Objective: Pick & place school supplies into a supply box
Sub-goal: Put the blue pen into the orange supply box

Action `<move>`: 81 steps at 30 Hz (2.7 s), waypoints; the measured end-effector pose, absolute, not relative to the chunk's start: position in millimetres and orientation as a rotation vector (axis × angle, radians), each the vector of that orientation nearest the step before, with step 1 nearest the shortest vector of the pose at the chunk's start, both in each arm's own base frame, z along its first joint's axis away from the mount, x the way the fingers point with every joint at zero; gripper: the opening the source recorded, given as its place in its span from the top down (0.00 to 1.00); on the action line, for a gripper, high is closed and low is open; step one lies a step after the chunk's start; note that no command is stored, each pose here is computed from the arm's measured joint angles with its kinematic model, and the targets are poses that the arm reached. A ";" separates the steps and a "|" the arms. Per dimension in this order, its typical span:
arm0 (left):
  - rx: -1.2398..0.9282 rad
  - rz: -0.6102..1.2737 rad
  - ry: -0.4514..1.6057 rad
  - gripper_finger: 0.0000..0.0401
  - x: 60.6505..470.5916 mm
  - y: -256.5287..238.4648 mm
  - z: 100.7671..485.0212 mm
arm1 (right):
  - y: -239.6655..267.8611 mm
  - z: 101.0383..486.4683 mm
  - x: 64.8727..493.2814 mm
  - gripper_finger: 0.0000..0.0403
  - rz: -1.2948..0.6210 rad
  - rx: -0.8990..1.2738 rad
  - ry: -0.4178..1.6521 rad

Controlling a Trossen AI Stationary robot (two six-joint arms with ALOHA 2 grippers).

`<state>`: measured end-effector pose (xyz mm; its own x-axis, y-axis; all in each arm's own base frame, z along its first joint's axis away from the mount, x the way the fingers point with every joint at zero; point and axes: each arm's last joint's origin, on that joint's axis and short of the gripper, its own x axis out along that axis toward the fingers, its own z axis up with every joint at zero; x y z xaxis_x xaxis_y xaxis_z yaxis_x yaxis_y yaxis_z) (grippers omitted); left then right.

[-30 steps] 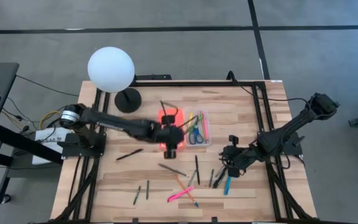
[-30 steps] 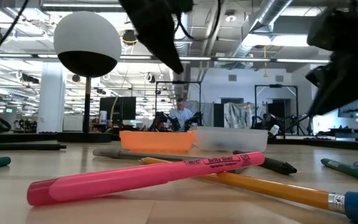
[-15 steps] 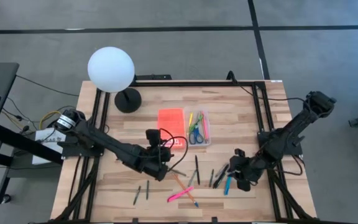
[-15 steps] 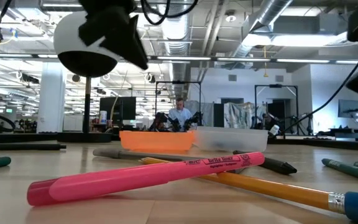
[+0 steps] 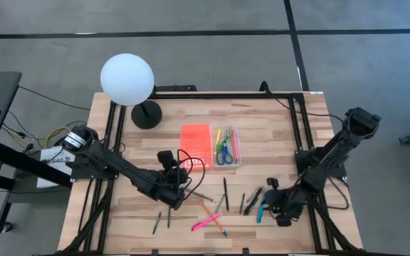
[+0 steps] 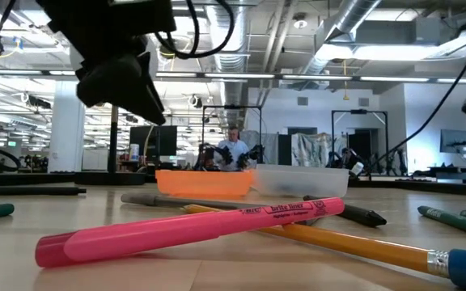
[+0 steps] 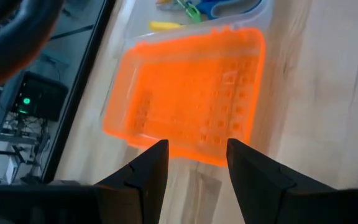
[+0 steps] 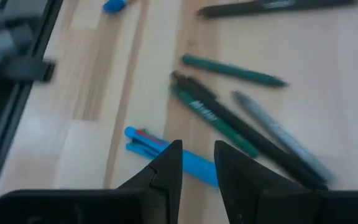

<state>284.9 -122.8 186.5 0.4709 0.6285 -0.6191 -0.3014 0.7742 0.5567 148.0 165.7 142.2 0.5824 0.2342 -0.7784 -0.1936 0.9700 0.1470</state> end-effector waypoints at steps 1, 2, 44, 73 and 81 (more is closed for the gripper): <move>0.397 0.589 0.912 0.61 283.6 -124.2 185.6 | 167.2 137.9 150.3 0.79 0.268 0.023 0.924; 0.397 0.593 0.906 0.61 282.8 -125.0 185.3 | 168.2 134.5 152.2 0.79 0.274 0.002 0.937; 0.399 0.608 0.872 0.61 280.6 -129.5 185.9 | 154.6 120.0 141.4 0.93 0.095 0.149 1.314; 0.387 0.646 0.880 0.61 271.4 -125.2 170.4 | 139.9 168.1 139.9 0.93 -0.079 0.046 1.189; 0.393 0.651 0.874 0.61 271.4 -125.1 170.5 | 132.9 193.5 162.1 0.93 -0.066 -0.474 1.005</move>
